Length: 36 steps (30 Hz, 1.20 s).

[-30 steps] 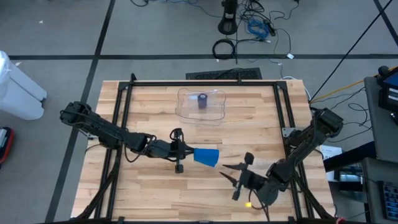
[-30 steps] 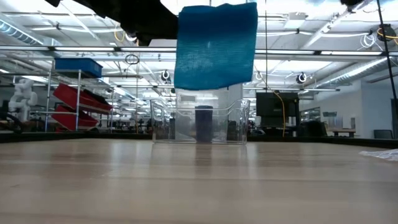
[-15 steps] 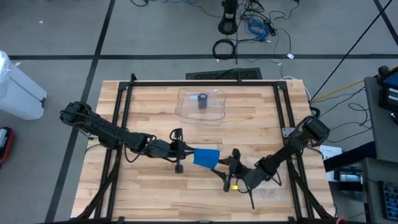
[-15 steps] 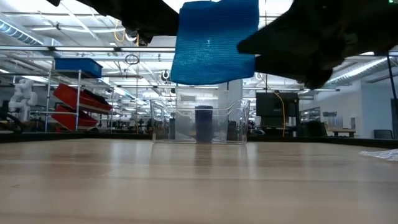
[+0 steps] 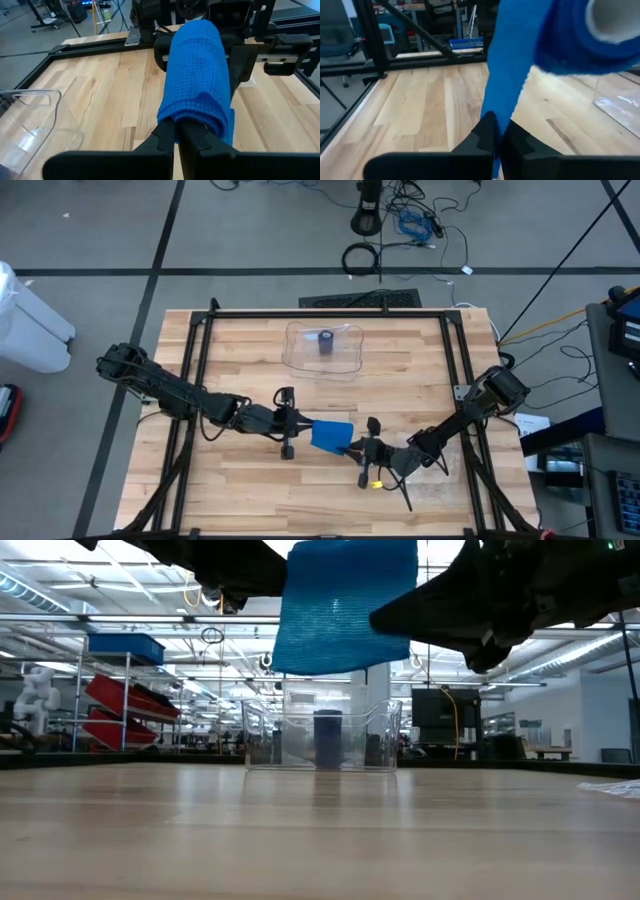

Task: Roll bandage
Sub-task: Roll the blue bandage

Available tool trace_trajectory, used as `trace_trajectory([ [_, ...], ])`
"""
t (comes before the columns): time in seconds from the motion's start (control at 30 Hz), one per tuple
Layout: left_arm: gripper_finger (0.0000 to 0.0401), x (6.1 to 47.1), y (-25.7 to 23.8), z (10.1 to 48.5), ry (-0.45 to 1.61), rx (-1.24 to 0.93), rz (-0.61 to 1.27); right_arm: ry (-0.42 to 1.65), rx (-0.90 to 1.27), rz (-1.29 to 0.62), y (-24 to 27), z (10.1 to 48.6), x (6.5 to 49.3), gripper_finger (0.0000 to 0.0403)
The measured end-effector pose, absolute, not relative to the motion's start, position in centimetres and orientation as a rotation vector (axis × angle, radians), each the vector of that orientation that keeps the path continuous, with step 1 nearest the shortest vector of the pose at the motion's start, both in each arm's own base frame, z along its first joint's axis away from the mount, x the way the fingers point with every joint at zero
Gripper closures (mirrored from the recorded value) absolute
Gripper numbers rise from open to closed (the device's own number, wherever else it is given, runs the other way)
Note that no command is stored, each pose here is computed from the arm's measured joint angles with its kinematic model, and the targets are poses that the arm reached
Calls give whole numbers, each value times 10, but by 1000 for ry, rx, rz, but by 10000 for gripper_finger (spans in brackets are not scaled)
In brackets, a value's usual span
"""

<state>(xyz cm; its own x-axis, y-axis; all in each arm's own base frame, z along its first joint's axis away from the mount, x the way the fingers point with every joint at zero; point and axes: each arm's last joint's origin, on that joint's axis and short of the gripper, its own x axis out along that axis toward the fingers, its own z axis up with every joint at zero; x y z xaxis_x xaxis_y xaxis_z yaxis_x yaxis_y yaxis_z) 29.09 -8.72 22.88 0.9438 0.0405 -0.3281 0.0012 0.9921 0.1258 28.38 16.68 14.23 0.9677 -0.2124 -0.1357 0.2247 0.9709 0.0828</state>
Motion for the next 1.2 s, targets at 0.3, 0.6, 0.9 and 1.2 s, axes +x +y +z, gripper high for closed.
trace_trajectory([
  [0.3, 395, 291, -89, 231, 307, 113, 13, 224, 125, -193, 167, 131, 281, 403],
  [0.6, 395, 291, -88, 229, 332, 125, 33, 194, 116, -65, 182, 149, 291, 403],
  [0.9, 395, 289, -95, 231, 311, 119, -9, 363, 102, -249, 168, 133, 294, 403],
  [1.2, 395, 288, -100, 232, 313, 99, -142, 284, -81, -499, 169, 135, 285, 403],
])
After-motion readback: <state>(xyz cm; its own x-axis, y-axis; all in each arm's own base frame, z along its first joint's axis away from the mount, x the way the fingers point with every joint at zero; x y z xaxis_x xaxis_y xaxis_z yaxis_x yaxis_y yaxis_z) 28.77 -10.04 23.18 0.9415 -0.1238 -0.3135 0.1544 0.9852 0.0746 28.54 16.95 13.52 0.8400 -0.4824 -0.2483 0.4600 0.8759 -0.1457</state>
